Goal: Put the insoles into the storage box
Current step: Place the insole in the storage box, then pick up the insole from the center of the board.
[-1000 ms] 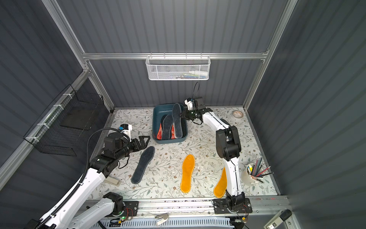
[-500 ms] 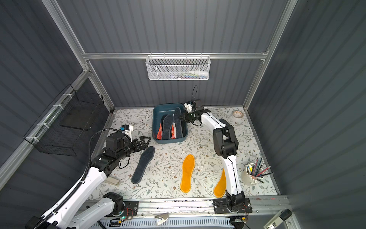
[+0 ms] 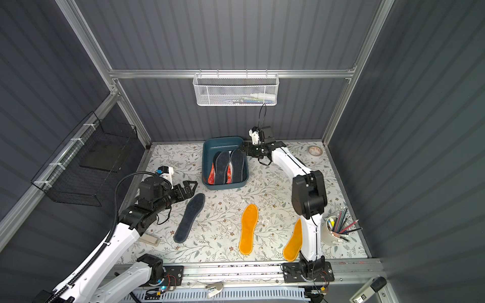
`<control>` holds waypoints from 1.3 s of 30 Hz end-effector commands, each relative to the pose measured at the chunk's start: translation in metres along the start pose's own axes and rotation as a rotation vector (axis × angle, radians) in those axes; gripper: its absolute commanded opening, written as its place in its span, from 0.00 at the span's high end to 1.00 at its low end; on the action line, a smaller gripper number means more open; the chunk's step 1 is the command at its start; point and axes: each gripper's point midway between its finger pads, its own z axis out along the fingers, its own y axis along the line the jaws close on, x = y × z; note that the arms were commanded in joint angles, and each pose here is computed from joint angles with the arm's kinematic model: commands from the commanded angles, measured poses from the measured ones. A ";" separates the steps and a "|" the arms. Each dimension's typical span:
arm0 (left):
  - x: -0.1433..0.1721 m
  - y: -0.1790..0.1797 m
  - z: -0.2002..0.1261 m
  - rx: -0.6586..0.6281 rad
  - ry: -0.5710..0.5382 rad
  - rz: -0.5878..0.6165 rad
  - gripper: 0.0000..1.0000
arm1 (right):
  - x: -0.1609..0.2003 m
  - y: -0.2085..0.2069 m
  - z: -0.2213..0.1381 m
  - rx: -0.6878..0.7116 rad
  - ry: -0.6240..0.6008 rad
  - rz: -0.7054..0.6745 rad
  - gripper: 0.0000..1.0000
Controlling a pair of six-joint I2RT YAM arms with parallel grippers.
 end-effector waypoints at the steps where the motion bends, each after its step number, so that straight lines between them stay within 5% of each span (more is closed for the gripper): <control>1: 0.002 0.005 0.001 -0.019 0.004 -0.037 0.00 | -0.027 0.021 -0.050 0.025 -0.161 -0.067 0.05; 8: 0.020 -0.001 0.014 0.010 0.047 -0.092 0.05 | 0.024 0.012 -0.120 0.085 -0.304 0.002 0.01; 19: 0.113 -0.046 0.051 -0.117 0.204 0.052 0.17 | 0.136 -0.063 -0.178 0.427 -0.218 0.122 0.01; 27: 0.175 -0.105 0.074 -0.068 0.335 0.196 0.22 | 0.182 -0.083 -0.180 0.466 -0.140 0.196 0.01; 39: 0.221 -0.115 0.100 -0.146 0.507 0.291 0.36 | 0.208 -0.092 -0.180 0.466 -0.112 0.240 0.01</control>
